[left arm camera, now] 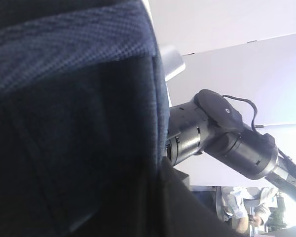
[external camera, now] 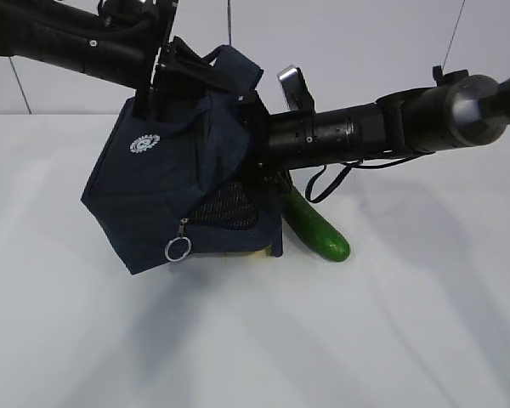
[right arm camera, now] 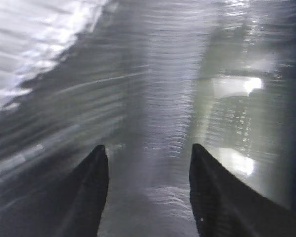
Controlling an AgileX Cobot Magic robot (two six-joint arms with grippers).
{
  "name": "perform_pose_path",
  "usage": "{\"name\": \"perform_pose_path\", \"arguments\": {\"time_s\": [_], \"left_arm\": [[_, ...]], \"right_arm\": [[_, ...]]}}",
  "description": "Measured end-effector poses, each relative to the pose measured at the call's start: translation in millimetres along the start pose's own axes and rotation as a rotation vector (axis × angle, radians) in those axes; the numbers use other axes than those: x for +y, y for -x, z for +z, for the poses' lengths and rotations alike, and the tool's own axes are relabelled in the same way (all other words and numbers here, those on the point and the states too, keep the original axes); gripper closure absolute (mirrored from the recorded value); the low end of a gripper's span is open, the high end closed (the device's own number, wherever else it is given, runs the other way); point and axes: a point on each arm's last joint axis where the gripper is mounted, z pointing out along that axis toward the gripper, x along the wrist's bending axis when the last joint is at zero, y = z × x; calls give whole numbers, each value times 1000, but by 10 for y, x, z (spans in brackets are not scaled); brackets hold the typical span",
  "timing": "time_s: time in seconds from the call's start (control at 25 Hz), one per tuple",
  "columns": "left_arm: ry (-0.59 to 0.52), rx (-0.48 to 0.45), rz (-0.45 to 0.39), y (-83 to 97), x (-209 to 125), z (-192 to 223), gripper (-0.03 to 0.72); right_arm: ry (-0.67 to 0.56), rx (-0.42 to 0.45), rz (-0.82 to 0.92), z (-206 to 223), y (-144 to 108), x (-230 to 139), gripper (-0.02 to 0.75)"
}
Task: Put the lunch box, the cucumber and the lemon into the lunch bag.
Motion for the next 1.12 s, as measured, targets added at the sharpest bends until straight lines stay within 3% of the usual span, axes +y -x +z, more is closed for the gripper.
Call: {"name": "perform_pose_path", "arguments": {"time_s": [0.24, 0.84, 1.0, 1.12], "left_arm": [[11, -8, -7, -2, 15, -23, 696], [15, 11, -16, -72, 38, -105, 696], [23, 51, -32, -169, 70, -253, 696], [46, 82, -48, -260, 109, -413, 696]], "right_arm": [[-8, 72, 24, -3, -74, 1, 320], [-39, 136, 44, -9, -147, -13, 312], [-28, 131, -17, -138, -200, 136, 332], [16, 110, -107, -520, -305, 445, 339]]}}
